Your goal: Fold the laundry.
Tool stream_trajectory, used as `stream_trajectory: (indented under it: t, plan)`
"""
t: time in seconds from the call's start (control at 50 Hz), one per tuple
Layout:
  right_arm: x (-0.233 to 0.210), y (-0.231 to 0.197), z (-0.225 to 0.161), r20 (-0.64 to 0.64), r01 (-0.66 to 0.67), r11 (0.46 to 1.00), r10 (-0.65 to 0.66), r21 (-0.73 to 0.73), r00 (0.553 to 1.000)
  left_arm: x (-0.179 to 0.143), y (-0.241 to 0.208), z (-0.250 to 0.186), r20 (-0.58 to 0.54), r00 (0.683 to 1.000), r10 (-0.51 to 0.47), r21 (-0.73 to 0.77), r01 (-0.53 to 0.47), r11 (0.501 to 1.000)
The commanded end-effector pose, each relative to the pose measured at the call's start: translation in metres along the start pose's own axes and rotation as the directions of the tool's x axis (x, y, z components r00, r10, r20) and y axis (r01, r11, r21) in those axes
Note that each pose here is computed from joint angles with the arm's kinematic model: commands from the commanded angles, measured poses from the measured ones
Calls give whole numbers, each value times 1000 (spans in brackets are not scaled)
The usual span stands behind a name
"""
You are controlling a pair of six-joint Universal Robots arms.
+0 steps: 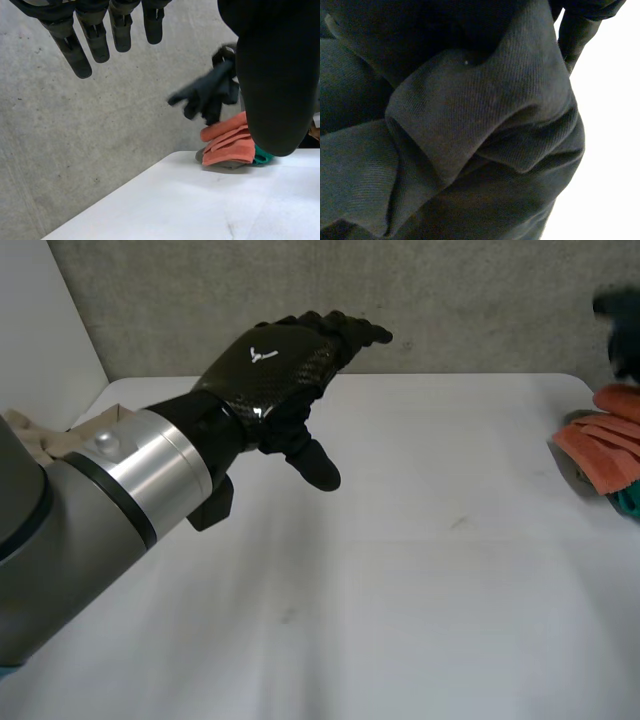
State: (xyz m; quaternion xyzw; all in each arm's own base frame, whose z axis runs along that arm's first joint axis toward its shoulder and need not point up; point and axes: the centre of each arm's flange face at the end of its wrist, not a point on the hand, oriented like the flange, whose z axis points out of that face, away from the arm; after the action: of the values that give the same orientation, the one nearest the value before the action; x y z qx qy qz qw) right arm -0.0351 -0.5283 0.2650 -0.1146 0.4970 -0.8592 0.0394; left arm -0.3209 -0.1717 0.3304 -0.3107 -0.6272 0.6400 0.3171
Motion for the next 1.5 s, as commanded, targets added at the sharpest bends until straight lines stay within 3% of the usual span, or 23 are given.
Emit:
stream_trajectory:
  t: [0.02, 0.16, 0.38, 0.5, 0.62, 0.7, 0.96, 1.14, 1.28, 1.36, 1.44, 1.5]
  plan:
    - [40, 115, -68, 57, -64, 989, 72, -136, 996, 3, 17, 5, -11, 1000, -19, -16, 19, 1000]
    - [29, 149, -100, 165, -110, 962, 154, -251, 974, 5, 22, 7, -15, 1000, -23, -25, 23, 999]
    - [37, 121, -83, 58, -111, 976, 123, -186, 991, 10, 18, 5, -28, 999, -20, -15, 20, 1000]
    - [38, 92, -65, 95, -78, 990, 89, -114, 991, 10, 17, 5, -26, 999, -19, -10, 19, 1000]
    - [31, 41, -30, 146, -86, 995, 78, 50, 986, 10, 14, 5, -27, 1000, -14, -3, 14, 1000]
    - [31, 41, -27, 171, -133, 986, 115, 100, 979, 9, 12, 5, -22, 1000, -13, 0, 13, 1000]
    - [45, 134, -83, 208, -106, 992, 117, -63, 971, 13, 28, 10, -13, 1000, -19, -46, 18, 999]
    - [61, 124, -91, 158, -128, 989, 139, -77, 978, 17, 32, 13, -20, 1000, -5, -57, 4, 998]
    - [68, 95, -97, 92, -186, 965, 205, -183, 974, 21, 29, 10, -20, 1000, -2, -56, 1, 998]
    - [70, 78, -104, 77, -124, 964, 145, -236, 986, 20, 26, 7, -17, 1000, 1, -50, -1, 999]
    - [74, 59, -116, 36, 73, 955, -65, -286, 997, 18, 23, 5, -10, 1000, -1, -43, 0, 999]
    - [78, 49, -119, 6, 222, 918, -233, -328, 972, 17, 20, 3, -3, 1000, -2, -37, 2, 999]
